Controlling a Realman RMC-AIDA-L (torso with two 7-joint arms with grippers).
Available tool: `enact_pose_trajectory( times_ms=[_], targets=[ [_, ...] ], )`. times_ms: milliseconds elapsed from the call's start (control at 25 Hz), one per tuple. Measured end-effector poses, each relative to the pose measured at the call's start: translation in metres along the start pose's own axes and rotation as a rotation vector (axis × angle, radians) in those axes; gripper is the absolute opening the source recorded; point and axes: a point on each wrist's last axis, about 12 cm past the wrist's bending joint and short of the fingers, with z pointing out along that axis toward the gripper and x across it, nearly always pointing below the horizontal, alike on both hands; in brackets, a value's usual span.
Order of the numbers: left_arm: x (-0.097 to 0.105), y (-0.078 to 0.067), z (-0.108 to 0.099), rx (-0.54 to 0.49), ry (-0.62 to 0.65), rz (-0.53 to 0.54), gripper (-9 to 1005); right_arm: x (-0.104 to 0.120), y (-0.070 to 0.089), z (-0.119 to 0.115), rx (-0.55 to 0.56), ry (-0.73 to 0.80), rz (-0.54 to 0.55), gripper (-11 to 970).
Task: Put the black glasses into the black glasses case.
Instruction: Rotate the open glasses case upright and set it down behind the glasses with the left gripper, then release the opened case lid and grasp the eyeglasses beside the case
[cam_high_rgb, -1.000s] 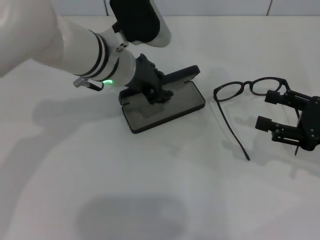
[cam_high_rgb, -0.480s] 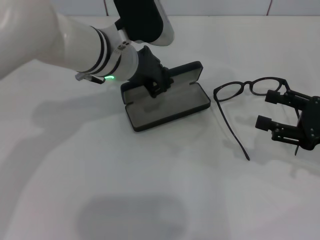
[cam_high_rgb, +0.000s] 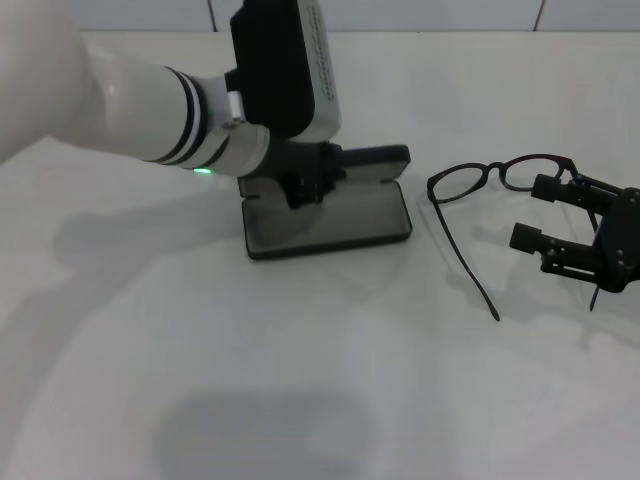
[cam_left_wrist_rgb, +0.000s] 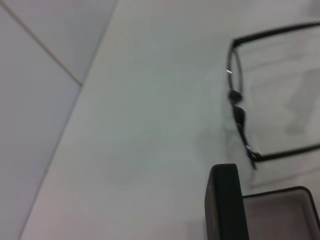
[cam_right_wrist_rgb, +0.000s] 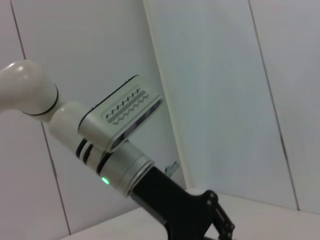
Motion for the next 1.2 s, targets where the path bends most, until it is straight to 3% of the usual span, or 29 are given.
enact_pose_trajectory(
  times_ms=[240,680,1000,1160,1200],
  targets=[
    [-0.005,-0.007,0.002,0.073,-0.049,0.050,244,-0.001,-0.002,-0.001,0.019,-0.013,0.000,686],
    [-0.006,-0.007,0.006,0.090,-0.064,0.047,278,0.001,-0.002,-0.001,0.031,-0.012,0.008,681],
    [-0.007,-0.009,-0.003,0.079,-0.099,0.017,302,0.004,-0.001,-0.005,0.052,-0.014,0.017,677],
    [-0.007,-0.005,-0.017,0.077,-0.157,-0.039,314,0.004,-0.001,-0.005,0.053,-0.015,0.019,675],
    [-0.007,-0.005,-0.017,0.077,-0.157,-0.039,355,0.004,-0.001,-0.005,0.053,-0.015,0.019,675]
  ],
)
